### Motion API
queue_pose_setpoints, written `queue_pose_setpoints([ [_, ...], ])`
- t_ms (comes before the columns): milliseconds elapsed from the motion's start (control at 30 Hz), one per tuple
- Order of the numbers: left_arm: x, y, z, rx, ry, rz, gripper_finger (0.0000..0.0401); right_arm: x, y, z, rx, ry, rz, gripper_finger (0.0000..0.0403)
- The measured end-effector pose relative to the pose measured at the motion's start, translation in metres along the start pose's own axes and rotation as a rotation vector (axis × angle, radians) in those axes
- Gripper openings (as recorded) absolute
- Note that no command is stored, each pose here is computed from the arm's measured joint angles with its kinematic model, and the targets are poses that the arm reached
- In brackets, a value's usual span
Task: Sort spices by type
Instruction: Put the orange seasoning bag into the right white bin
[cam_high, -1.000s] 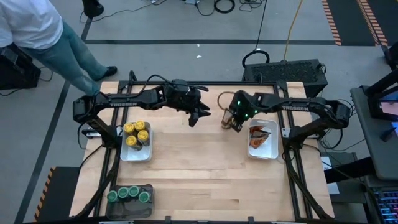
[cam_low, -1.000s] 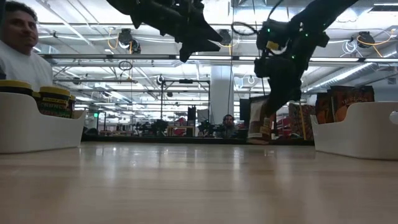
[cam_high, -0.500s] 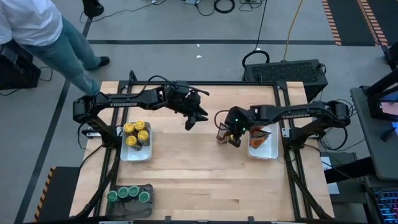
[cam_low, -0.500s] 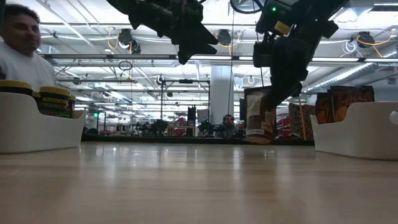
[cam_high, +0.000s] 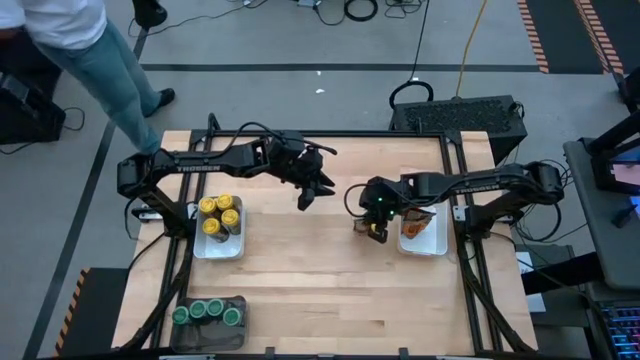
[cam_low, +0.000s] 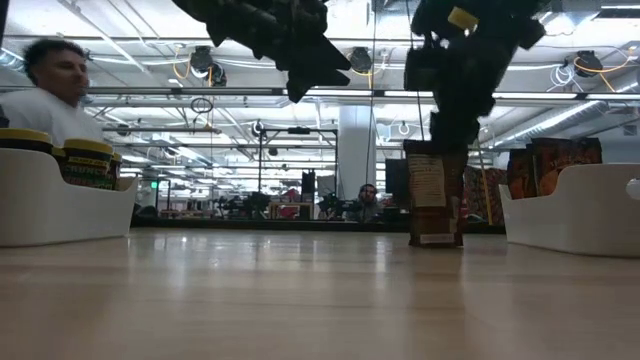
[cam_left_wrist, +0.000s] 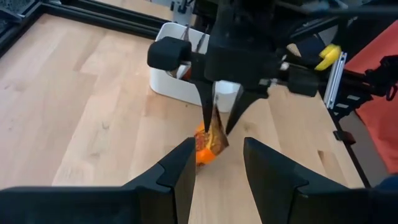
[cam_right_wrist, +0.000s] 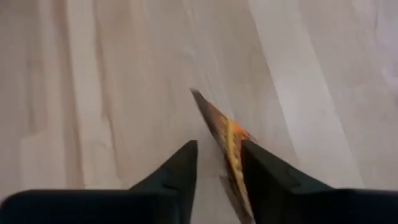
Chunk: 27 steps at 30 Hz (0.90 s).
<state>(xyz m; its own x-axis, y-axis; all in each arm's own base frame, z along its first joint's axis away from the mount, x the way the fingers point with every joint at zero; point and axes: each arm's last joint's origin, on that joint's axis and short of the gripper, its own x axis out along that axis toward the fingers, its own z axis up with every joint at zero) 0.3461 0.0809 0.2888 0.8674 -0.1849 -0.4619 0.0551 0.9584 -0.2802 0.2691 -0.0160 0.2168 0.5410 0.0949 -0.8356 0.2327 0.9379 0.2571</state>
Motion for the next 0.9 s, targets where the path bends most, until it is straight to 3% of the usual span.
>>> queue_pose_setpoints([
  [267,0.005,-0.012,-0.001,0.016,0.011,-0.03,0.0138,-0.036,0.015,0.033,-0.061,-0.025,0.003,0.0184],
  [500,0.024,-0.025,-0.006,0.043,0.004,-0.02,0.0138,-0.087,0.027,0.049,-0.115,-0.041,-0.011,0.0209],
  [733,0.058,-0.043,-0.009,0.115,-0.114,0.001,0.0139,-0.149,0.022,0.019,-0.085,-0.224,-0.133,0.0206],
  [900,0.087,-0.045,-0.022,0.134,-0.147,0.045,0.0155,-0.189,0.02,-0.003,-0.011,-0.367,-0.119,0.0204],
])
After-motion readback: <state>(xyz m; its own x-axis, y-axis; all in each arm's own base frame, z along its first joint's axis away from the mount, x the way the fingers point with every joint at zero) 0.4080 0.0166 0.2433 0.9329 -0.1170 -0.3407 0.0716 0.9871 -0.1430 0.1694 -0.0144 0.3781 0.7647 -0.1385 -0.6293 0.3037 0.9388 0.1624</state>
